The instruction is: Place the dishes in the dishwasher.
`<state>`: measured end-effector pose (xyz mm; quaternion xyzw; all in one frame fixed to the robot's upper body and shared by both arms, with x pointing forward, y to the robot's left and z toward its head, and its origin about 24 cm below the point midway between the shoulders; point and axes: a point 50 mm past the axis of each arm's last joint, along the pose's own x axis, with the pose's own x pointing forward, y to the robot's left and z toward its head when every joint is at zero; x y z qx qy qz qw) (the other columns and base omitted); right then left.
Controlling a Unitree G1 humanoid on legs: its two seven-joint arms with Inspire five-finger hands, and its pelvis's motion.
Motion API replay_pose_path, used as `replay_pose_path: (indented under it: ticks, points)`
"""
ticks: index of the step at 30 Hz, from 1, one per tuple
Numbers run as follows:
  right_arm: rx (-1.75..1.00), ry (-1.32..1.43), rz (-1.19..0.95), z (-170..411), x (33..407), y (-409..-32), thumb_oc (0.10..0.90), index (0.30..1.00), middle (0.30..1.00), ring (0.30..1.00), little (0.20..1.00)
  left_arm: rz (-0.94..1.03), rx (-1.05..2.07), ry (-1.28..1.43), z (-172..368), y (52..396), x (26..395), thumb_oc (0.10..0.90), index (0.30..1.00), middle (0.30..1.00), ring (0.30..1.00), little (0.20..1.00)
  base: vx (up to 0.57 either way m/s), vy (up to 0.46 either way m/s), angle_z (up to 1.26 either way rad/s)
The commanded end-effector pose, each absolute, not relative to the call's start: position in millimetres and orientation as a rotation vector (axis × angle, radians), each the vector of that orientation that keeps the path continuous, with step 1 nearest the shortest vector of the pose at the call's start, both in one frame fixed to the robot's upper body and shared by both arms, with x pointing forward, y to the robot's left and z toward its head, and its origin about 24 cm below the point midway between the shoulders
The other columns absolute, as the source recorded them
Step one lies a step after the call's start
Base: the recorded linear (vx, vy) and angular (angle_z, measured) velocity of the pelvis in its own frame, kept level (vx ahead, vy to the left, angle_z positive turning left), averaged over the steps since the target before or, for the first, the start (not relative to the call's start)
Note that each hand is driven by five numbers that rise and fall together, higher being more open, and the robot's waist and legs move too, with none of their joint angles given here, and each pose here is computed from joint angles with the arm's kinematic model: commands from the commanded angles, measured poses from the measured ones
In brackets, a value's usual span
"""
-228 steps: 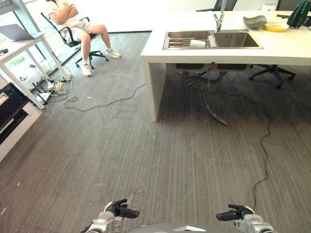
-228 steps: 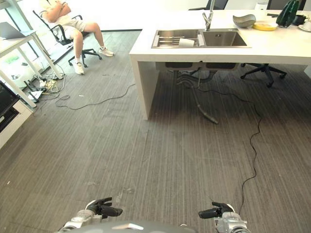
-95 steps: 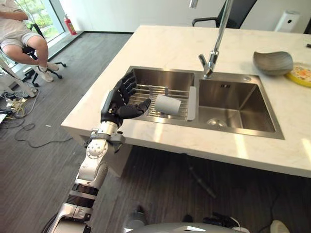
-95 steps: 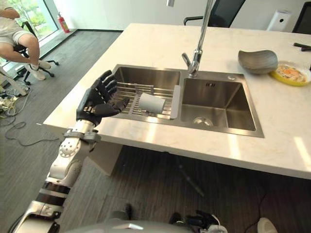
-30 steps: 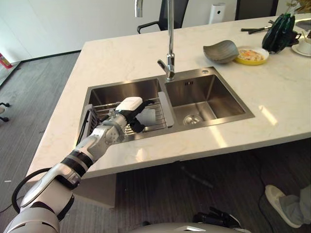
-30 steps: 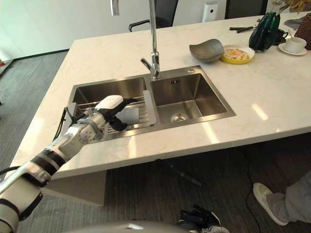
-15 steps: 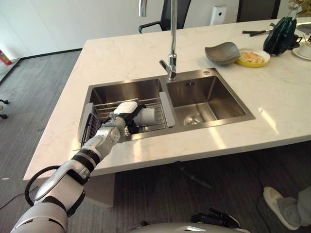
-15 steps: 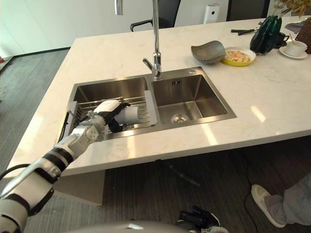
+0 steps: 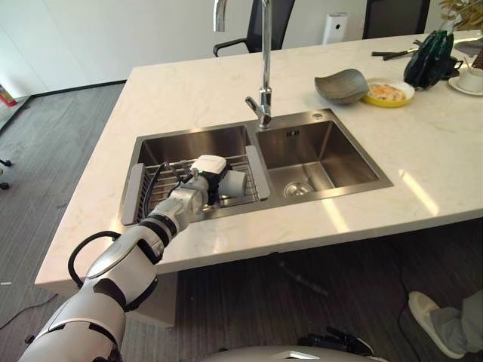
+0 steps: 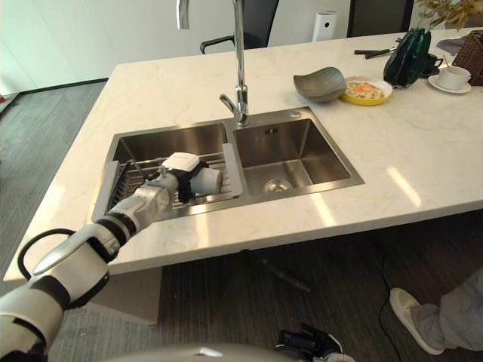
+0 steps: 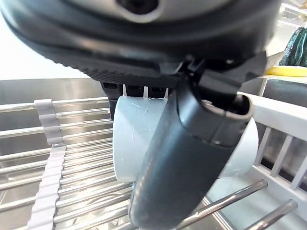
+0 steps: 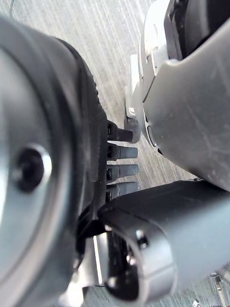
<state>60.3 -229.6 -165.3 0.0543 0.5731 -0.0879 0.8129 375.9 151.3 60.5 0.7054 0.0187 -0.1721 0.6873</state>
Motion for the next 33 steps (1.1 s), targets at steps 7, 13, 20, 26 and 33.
replay_pose_path:
  ticks: [7, 13, 20, 26, 33]
  points:
    - [-0.013, 1.386, -0.232, -166, 20, -253, 0.800, 0.900, 0.900, 0.900, 0.900, -0.298, 1.721, -0.278, 131, 135, 397, 0.400, 0.300, 0.300, 0.300, 0.300, 0.00, -0.006, 0.00]
    - [-0.044, 1.380, -0.212, -166, 23, -252, 0.800, 0.900, 0.900, 0.900, 0.900, -0.159, 1.726, -0.315, 142, 158, 398, 0.400, 0.300, 0.300, 0.300, 0.300, -0.02, -0.066, 0.06]
    - [-0.052, 1.311, -0.157, -166, 32, -242, 0.800, 0.900, 0.900, 0.900, 0.900, 0.191, 1.447, -0.610, 208, 194, 369, 0.400, 0.300, 0.300, 0.300, 0.300, -0.07, -0.187, 0.25]
    - [-0.091, 1.310, -0.111, -164, 29, -246, 0.800, 0.900, 0.900, 0.900, 0.900, 0.297, 1.050, -0.770, 248, 221, 322, 0.400, 0.300, 0.300, 0.300, 0.300, -0.11, -0.129, 0.51]
    - [-0.181, 1.364, -0.060, -164, 22, -252, 0.800, 0.900, 0.900, 0.900, 0.900, 0.269, 0.718, -0.712, 213, 249, 270, 0.400, 0.300, 0.300, 0.300, 0.300, -0.21, -0.036, 1.76]
